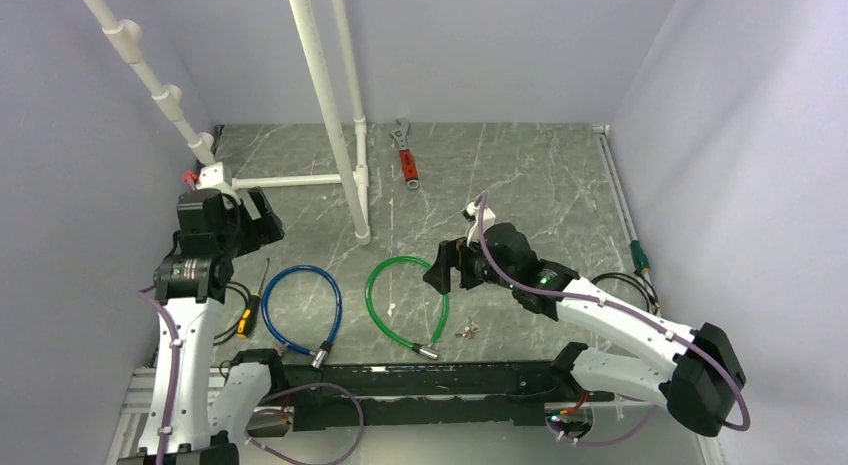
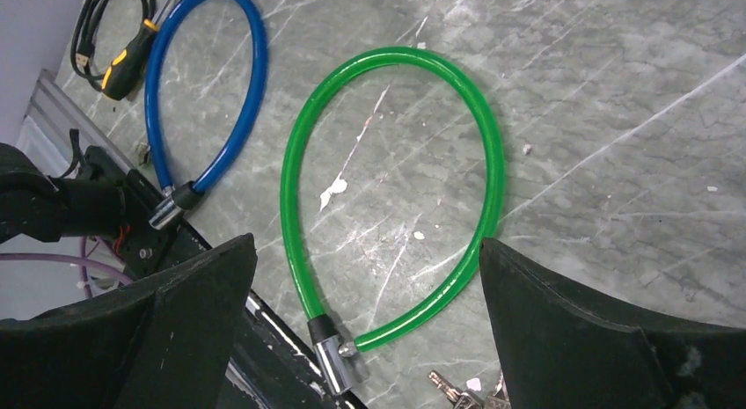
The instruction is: Unlock with the key
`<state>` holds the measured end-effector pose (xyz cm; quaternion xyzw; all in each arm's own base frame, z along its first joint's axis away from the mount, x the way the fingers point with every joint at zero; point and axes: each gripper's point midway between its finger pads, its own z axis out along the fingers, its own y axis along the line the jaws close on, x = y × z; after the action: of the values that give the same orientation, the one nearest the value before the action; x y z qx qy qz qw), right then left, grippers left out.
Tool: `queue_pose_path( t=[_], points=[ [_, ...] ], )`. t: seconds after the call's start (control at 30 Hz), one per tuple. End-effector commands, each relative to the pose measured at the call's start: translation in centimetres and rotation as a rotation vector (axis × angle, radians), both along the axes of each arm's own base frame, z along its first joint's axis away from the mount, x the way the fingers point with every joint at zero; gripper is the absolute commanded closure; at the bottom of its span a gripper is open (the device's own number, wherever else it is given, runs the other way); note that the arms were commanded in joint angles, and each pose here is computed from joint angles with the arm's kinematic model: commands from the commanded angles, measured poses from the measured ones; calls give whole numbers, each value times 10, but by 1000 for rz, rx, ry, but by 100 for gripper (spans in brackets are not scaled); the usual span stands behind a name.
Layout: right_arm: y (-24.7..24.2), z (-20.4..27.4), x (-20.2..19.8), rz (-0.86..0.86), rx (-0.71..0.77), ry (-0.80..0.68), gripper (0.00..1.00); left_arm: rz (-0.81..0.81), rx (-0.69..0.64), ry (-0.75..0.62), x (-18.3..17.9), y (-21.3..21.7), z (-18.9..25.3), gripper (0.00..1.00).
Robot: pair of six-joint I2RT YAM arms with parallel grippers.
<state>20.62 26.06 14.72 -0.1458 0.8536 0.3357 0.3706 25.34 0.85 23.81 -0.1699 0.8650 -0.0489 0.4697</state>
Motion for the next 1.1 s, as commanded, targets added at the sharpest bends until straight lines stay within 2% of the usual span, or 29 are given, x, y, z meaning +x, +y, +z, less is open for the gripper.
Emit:
queue_pose_path(
  t=[0.0, 0.13, 0.4, 0.63, 0.8, 1.07],
  points=[
    [7, 8, -2, 9, 10, 11, 0, 6, -2, -15, 4, 1, 4, 6],
    [13, 0, -11, 46, -77, 67, 0, -5, -8, -11, 4, -2, 2, 6],
    [44, -13, -55, 291, -238, 30, 2, -45, -66, 45, -15, -20, -13, 7],
    [50, -54, -75, 473, -448, 67, 13, -61, -54, 34, -12, -22, -16, 7],
    [64, -68, -91, 554, -479, 75, 17, -56, -55, 74, -11, -22, -21, 8],
    [86, -91, -107, 630, -499, 97, 27, -46, -52, 60, -13, -20, -19, 8]
  ],
)
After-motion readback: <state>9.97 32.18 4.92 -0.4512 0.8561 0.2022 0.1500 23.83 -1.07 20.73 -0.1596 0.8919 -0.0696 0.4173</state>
